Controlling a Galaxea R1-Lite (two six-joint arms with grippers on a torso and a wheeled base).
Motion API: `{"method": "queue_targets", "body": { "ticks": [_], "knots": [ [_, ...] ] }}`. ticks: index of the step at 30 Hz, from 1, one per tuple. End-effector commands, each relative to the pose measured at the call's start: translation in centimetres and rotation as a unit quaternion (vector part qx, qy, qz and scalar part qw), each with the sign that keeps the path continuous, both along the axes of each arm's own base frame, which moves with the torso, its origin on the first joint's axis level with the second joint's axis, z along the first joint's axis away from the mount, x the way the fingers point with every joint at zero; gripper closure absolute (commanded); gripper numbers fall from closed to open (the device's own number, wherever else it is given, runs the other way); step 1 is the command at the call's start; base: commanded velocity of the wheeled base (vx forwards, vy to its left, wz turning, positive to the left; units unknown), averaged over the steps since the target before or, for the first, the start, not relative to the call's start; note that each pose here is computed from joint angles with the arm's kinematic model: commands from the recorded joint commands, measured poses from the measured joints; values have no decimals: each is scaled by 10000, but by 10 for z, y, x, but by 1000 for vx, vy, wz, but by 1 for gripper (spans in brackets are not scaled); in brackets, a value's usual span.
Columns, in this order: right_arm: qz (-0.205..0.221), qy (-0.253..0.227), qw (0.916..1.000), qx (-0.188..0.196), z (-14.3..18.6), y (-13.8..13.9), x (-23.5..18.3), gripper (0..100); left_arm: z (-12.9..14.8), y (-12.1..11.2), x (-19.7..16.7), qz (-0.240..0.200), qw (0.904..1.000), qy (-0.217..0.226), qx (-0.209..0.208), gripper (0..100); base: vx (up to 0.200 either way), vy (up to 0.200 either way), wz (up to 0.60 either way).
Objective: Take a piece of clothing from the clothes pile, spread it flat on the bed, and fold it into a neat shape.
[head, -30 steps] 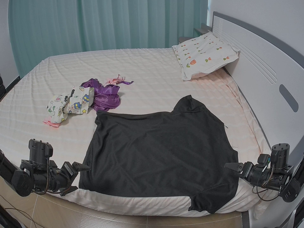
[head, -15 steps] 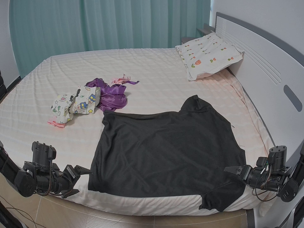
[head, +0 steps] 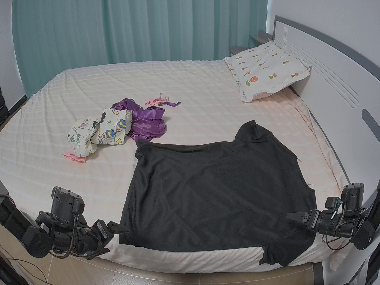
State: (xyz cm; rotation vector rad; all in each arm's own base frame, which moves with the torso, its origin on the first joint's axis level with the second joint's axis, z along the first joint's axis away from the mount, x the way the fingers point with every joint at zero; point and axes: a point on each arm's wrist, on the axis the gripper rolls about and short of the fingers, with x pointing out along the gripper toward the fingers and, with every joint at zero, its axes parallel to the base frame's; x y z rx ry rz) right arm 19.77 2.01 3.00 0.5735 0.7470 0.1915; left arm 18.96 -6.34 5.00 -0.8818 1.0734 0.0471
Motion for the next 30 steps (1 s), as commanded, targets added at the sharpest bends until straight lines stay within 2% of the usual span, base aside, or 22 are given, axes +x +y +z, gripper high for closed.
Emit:
{"method": "queue_targets", "body": {
  "ticks": [1,5,8,12,22,25,30],
  "knots": [
    [13,40,10000,-12,-1,1,-3,0,-1,-5,-3,-142,9999,46,5,0,-200,0,0],
    [-255,255,9993,91,-3,-6,-8,0,-3,-7,-3,-140,9999,84,-5,0,-200,0,0],
    [-434,443,9980,118,-10,-14,-6,0,-8,-9,2,-50,9998,161,41,0,0,0,0],
    [-594,375,9975,120,-10,-21,-5,0,-12,-10,10,195,9997,-81,94,0,0,0,0],
    [-546,340,9978,154,-11,-22,-3,0,-44,-29,38,324,9964,-553,554,0,0,0,0],
    [-554,317,9978,155,-11,-22,-3,0,-44,-33,47,262,9953,-716,589,0,0,0,0],
    [-614,286,9976,157,-10,-24,-3,0,-48,-37,51,200,9952,-739,611,0,0,0,0]
  ]
}}
